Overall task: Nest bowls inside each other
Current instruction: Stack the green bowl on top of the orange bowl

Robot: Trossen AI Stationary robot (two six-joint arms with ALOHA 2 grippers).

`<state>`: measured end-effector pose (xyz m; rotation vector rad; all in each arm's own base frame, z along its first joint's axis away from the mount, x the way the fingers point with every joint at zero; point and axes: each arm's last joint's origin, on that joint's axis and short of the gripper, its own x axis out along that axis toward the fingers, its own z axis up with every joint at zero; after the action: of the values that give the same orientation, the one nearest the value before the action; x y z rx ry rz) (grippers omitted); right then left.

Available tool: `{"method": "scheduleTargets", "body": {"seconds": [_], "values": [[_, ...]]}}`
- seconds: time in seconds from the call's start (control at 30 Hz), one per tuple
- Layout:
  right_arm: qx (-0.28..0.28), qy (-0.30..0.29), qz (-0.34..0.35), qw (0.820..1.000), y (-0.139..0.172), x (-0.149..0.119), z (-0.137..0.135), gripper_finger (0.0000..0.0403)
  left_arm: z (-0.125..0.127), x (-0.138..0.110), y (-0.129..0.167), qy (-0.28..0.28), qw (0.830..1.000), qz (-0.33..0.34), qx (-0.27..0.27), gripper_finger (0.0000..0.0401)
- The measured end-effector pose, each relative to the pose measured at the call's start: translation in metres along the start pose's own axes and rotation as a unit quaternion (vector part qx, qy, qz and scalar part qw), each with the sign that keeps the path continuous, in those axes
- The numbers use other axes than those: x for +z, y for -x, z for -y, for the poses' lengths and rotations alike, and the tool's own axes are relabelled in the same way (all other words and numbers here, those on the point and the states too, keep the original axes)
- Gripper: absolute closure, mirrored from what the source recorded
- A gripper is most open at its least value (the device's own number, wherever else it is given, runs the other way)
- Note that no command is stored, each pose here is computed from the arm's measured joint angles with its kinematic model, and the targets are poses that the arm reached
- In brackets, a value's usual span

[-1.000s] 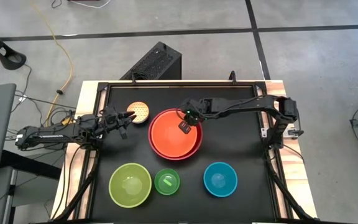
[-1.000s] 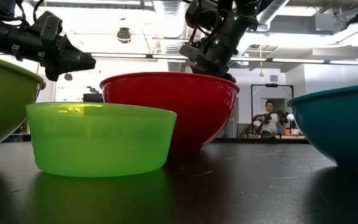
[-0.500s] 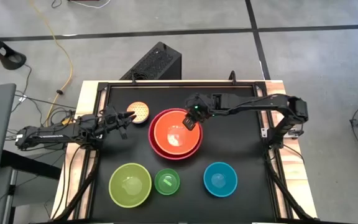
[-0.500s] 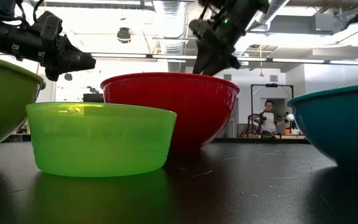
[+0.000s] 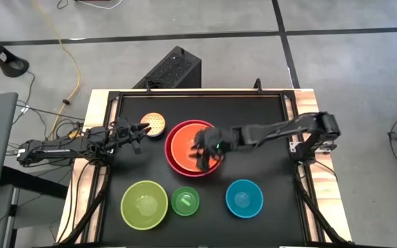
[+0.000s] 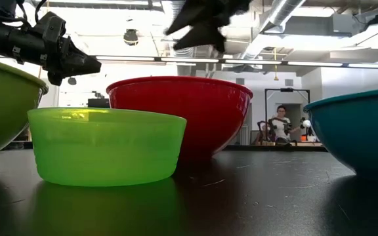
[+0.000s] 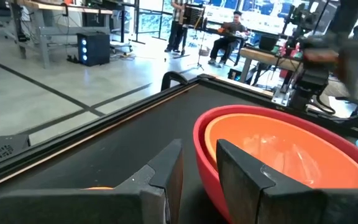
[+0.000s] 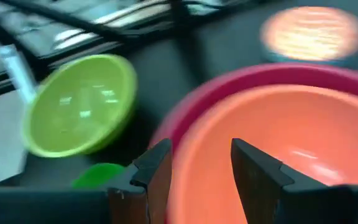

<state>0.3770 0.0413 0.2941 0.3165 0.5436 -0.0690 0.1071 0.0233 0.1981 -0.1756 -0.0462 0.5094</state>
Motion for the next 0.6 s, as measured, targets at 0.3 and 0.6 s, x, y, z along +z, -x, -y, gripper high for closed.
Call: {"method": "scheduleTargets", "body": {"seconds": [0.3, 0.6], "values": [[0.115, 0.020, 0.032, 0.993, -0.048, -0.029, -0.072, 0.0221, 0.000, -0.009, 0.000, 0.017, 0.998, -0.049, -0.024, 0.0314], [0.066, 0.034, -0.064, 0.995, -0.108, -0.001, -0.102, 0.0222, 0.001, -0.012, 0.000, 0.048, 0.996, -0.067, -0.038, 0.0314]]}}
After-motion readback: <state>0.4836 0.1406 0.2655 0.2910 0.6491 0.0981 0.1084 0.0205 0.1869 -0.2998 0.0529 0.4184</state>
